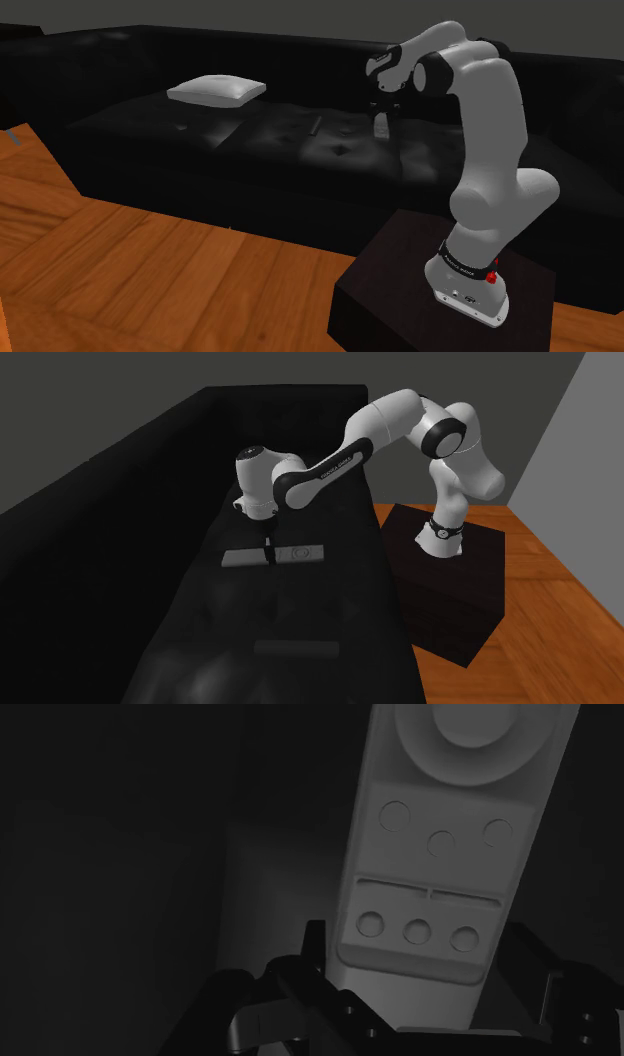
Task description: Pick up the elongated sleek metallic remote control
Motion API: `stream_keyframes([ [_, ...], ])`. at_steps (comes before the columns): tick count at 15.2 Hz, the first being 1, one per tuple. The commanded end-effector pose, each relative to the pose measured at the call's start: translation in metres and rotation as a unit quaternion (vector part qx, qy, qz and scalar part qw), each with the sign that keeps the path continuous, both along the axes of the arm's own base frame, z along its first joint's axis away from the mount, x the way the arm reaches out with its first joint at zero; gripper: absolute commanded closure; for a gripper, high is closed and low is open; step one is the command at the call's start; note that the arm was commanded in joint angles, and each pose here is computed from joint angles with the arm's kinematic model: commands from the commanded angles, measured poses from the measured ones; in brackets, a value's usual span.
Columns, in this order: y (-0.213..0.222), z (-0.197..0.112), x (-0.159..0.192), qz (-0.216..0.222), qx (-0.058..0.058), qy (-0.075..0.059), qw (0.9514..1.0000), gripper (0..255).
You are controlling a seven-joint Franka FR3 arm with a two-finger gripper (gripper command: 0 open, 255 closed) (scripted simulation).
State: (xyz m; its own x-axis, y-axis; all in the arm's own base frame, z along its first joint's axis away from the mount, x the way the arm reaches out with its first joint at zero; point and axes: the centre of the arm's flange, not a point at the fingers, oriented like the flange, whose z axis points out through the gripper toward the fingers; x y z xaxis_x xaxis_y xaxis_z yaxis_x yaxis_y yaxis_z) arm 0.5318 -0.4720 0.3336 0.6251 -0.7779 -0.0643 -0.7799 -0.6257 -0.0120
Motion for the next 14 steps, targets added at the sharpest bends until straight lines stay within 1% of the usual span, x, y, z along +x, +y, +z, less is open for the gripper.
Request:
stream_keyframes([
  [1,0.0,0.011,0.0,0.0,0.0,0.0,1.0,255],
  [12,0.0,0.069,0.0,0.0,0.0,0.0,1.0,255],
  [14,0.0,0.069,0.0,0.0,0.0,0.0,1.0,255],
])
